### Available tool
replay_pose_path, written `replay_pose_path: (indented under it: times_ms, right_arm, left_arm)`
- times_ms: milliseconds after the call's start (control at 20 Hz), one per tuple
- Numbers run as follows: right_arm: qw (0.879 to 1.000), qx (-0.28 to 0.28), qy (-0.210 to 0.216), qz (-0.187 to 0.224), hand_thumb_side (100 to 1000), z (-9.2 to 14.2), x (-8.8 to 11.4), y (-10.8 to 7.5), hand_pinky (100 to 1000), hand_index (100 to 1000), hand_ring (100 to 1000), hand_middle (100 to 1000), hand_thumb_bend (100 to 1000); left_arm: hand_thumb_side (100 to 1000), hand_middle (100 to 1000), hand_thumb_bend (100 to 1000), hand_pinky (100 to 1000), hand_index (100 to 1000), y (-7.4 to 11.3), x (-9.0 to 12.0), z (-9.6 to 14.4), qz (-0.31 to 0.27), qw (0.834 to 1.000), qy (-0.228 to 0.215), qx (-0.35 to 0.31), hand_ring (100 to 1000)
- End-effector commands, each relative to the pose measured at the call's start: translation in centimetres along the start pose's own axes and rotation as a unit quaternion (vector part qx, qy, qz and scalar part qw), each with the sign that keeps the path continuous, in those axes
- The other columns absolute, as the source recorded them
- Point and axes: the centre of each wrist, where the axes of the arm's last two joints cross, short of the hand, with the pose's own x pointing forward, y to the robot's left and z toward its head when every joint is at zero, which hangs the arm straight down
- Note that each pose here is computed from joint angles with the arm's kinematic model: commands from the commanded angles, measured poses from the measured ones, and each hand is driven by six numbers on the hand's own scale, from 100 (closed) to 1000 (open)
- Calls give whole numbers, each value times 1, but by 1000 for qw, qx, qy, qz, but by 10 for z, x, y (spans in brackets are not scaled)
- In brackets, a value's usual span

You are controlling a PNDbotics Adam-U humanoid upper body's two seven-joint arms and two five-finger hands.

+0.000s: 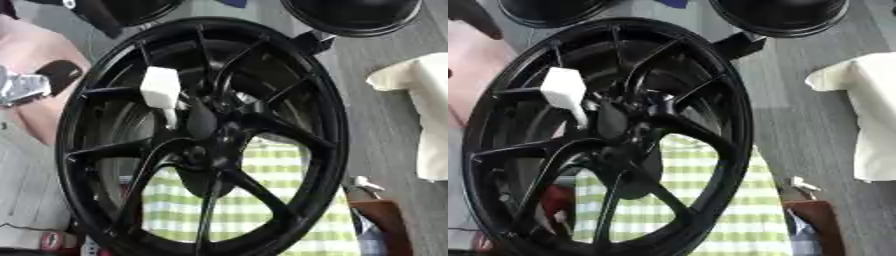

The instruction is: Pull the pin out of the wheel hub.

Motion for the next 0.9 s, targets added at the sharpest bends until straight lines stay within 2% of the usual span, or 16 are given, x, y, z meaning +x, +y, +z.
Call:
replay_pose_path:
  times_ms: [50,150,200,350,600,700,900]
  right_arm:
    - [1000,5,-9,4,584,-5,6,-3,991,627,817,677,100]
    - [1000,6,-8,3,586,-5,6,-3,991,627,817,678,100]
    - [1000,6,-8,2,592,-5,5,-3,992,626,817,676,100]
    - [1000,7,-6,0,598,-6,5,-2,993,625,816,674,100]
    - [1000,8,-2,-4,613,-7,4,0,996,622,813,670,100]
    - [1000,10,-1,-6,616,-7,3,0,997,621,812,669,100]
    - [1000,12,-1,-9,620,-9,3,2,998,619,811,667,100]
  left_arm:
    - [580,806,150,966,915,5,6,-2,-5,1000,16,4,875]
    - [583,807,177,970,917,5,7,-5,-5,1000,21,2,878]
    - [608,813,236,988,927,5,8,-7,-6,1000,24,2,889]
    - [636,826,291,1000,938,4,10,-11,-8,999,36,2,904]
    - [713,858,431,1000,972,1,11,-16,-10,998,51,-18,944]
    - [715,866,443,1000,980,1,11,-18,-12,998,52,-27,955]
    - [708,862,397,1000,980,1,12,-20,-6,998,63,-28,951]
